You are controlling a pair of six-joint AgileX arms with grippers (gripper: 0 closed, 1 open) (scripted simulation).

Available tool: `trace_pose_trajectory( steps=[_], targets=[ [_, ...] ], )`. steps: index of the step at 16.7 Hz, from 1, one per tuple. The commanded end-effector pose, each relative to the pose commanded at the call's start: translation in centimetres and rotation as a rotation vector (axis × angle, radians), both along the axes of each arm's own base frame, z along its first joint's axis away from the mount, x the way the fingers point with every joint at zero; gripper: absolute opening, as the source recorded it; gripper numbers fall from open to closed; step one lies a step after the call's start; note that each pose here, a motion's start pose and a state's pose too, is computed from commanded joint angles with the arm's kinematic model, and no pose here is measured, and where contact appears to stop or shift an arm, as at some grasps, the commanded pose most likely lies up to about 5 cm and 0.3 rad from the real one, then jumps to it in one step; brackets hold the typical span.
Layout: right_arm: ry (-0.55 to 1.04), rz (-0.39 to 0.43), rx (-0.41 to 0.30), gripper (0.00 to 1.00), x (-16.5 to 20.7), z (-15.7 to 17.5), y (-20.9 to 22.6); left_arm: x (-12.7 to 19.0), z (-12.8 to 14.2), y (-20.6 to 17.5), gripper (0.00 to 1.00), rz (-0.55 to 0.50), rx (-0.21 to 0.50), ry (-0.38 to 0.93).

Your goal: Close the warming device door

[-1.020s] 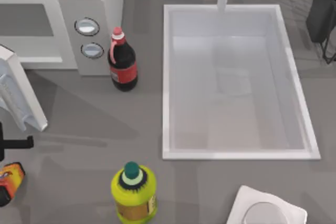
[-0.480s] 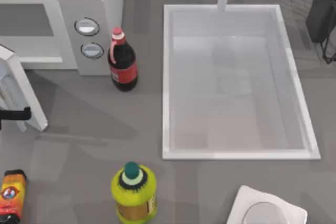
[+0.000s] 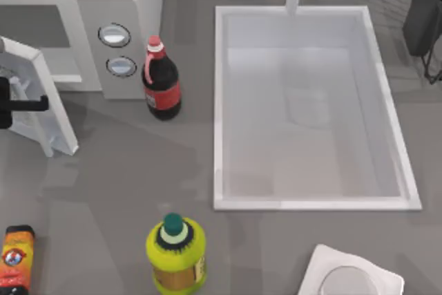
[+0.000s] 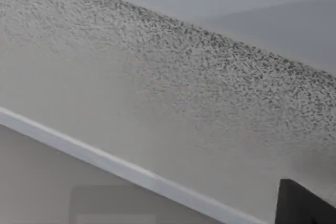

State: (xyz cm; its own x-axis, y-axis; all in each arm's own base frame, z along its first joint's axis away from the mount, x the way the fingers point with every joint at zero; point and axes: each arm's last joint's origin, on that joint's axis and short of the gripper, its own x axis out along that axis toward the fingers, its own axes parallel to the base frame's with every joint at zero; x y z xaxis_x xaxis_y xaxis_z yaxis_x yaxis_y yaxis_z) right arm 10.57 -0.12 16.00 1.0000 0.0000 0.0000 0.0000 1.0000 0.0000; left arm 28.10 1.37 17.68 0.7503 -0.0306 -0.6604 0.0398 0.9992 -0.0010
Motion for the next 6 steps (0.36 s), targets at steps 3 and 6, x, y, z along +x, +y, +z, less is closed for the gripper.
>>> trace_pose_trajectory(
  steps=[3, 6],
  targets=[
    [0.000, 0.000, 0.000, 1.00, 0.0, 0.0, 0.0, 1.0, -3.0, -0.3, 0.00, 0.014, -0.007, 0.040],
    [0.000, 0.000, 0.000, 1.00, 0.0, 0.0, 0.0, 1.0, -4.1, -0.5, 0.00, 0.017, -0.010, 0.059]
  ],
)
